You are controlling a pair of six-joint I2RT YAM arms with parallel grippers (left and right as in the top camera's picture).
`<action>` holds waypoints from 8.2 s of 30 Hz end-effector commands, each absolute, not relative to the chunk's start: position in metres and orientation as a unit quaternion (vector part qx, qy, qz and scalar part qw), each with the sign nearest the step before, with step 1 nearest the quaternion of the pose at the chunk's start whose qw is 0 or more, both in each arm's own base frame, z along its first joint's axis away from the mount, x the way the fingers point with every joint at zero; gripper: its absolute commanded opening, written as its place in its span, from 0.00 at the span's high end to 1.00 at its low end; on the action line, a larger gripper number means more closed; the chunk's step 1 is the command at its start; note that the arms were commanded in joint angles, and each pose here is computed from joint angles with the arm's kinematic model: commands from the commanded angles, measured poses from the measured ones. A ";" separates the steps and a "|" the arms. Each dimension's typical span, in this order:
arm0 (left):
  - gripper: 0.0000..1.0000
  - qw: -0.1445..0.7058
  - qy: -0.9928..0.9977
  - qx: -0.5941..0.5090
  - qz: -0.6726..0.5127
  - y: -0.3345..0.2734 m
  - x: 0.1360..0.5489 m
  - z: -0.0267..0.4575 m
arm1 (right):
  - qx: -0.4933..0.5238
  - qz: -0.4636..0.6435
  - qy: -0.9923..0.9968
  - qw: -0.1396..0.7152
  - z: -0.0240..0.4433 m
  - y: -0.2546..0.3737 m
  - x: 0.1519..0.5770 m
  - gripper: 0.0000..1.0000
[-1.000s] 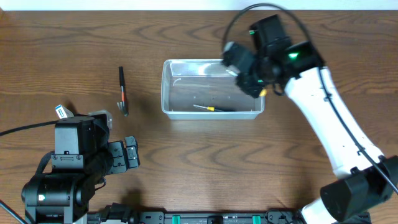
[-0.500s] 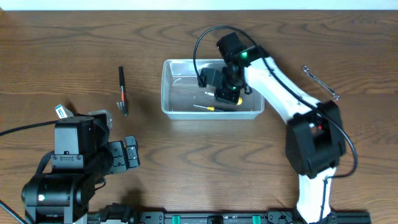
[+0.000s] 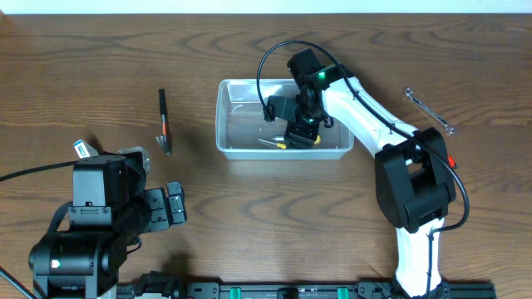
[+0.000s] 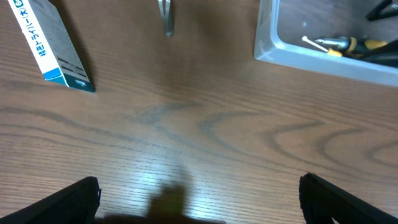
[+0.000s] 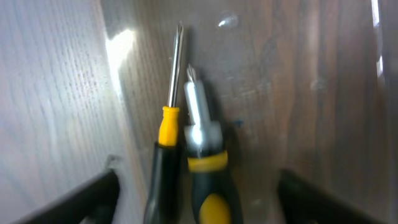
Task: Pack container
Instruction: 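Carry the ratchet screwdriver into the container and release it, then move the right gripper over the red-handled pliers, then lower the right gripper onto the pliers' handles, then close the right gripper on the pliers and carry them into the container, then release the pliers and move the right gripper to the silver wrench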
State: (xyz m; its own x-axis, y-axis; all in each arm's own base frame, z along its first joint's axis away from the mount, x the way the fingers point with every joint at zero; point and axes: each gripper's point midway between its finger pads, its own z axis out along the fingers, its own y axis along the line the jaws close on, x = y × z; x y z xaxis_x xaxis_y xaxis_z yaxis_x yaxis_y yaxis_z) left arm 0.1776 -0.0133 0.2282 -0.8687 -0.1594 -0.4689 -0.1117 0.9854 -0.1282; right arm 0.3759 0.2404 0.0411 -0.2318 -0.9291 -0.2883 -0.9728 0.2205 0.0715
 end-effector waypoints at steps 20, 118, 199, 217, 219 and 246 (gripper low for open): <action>0.02 0.253 0.964 -0.066 -0.045 -0.012 0.179 0.231 | 0.010 -0.038 0.985 0.166 0.244 0.075 0.441 0.01; 0.02 0.267 0.960 -0.064 -0.046 -0.012 0.185 0.235 | 0.015 0.042 0.999 -0.005 -0.025 -0.075 0.321 0.60; 0.02 0.267 0.960 -0.064 -0.045 -0.012 0.185 0.235 | -0.422 0.014 0.902 0.093 0.083 0.188 0.420 0.74; 0.02 0.267 0.960 -0.064 -0.046 -0.012 0.185 0.235 | -0.191 -0.100 0.956 0.198 0.267 -0.015 0.424 0.01; 0.02 0.267 0.960 -0.064 -0.046 -0.012 0.185 0.235 | -0.204 -0.106 0.961 0.155 0.248 -0.045 0.419 0.01; 0.02 0.265 0.961 -0.064 -0.045 -0.012 0.185 0.234 | -0.206 0.008 0.977 -0.049 0.013 -0.121 0.439 0.03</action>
State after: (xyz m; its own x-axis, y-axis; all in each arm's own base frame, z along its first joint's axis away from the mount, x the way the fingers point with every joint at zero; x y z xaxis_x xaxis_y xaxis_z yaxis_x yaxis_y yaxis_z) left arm 0.1848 -0.0135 0.2324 -0.8523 -0.1600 -0.4979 -0.1072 0.9853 -0.1330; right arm 0.4406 -0.1182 0.0261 -0.9176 -0.3890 0.0820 -0.3893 0.9210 0.0140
